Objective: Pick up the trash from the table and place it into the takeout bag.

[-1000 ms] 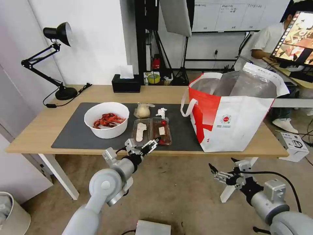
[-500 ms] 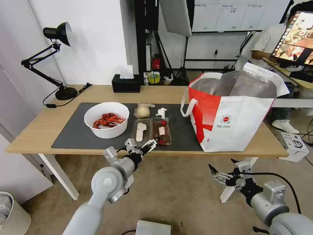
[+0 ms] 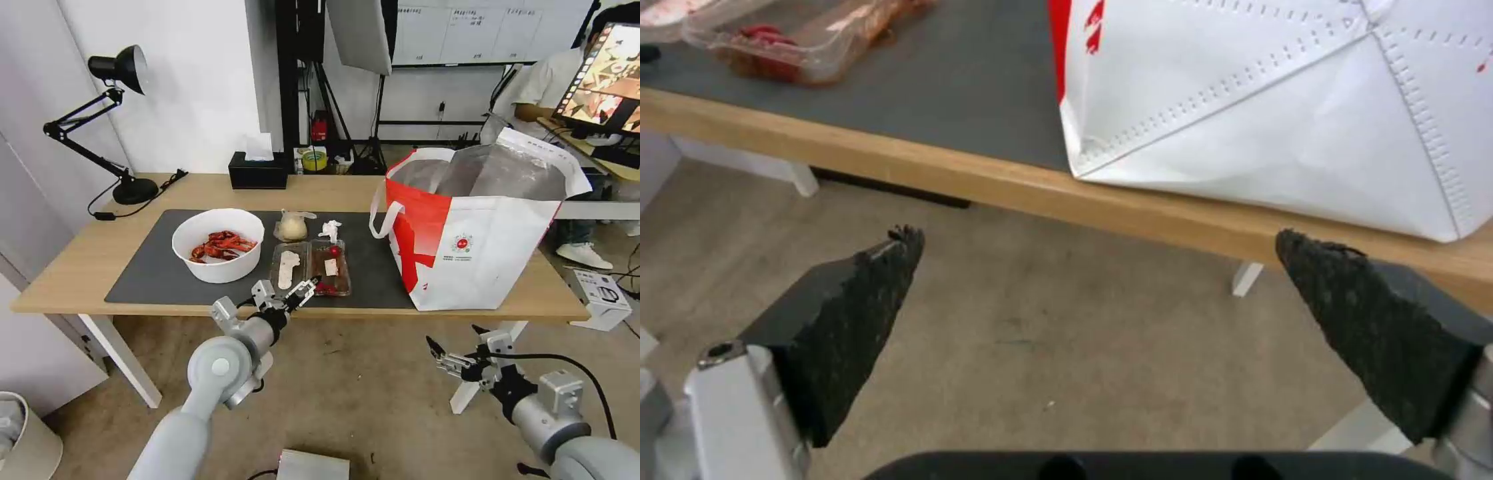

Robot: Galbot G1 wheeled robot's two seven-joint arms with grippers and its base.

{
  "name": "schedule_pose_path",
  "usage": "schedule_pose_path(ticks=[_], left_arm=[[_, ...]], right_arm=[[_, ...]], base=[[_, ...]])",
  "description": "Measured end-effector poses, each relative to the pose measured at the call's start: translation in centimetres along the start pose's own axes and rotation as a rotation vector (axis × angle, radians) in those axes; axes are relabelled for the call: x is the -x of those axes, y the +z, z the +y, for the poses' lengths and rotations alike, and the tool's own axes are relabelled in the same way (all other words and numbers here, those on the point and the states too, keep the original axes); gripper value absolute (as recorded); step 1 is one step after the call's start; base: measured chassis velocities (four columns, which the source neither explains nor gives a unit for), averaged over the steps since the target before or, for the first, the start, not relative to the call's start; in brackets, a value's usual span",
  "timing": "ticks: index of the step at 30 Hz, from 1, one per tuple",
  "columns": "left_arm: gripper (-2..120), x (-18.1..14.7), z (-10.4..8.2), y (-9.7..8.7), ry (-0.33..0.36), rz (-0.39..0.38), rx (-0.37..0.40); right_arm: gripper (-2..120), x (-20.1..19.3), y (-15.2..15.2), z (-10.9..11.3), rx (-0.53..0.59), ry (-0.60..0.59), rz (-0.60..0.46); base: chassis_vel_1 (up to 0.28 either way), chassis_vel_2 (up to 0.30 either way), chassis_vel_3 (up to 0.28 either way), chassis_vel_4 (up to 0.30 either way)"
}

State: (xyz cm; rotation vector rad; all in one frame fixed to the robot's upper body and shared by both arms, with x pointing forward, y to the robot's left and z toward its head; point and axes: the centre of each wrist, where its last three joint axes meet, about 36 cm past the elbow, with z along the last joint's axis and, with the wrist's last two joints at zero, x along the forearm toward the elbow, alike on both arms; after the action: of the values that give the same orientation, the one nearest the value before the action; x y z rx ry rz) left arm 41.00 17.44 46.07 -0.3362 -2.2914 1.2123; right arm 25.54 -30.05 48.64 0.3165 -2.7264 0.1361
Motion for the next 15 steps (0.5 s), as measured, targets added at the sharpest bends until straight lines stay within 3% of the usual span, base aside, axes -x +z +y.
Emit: schedule_pose_path(ticks=[6, 10, 15], left_arm=[[100, -0.2, -0.2, -0.2, 0.014, -0.029, -0.016], [100, -0.9, -0.4, -0.5, 0.060, -0.049, -0.018], [100, -1.7, -1.0, -0.5, 0.125, -0.070, 0.038]], right_arm=[[100, 0.0, 0.0, 0.0, -0.002, -0.002, -0.001], [100, 0.1, 0.0, 0.1, -0.002, -0.007, 0.000], [100, 0.2, 0.0, 0.2, -0.001, -0.012, 0.000]], base=[[0.000, 0.000, 0.000, 0.000], [0.000, 0.000, 0.000, 0.000], [0.000, 0.000, 0.000, 0.000]])
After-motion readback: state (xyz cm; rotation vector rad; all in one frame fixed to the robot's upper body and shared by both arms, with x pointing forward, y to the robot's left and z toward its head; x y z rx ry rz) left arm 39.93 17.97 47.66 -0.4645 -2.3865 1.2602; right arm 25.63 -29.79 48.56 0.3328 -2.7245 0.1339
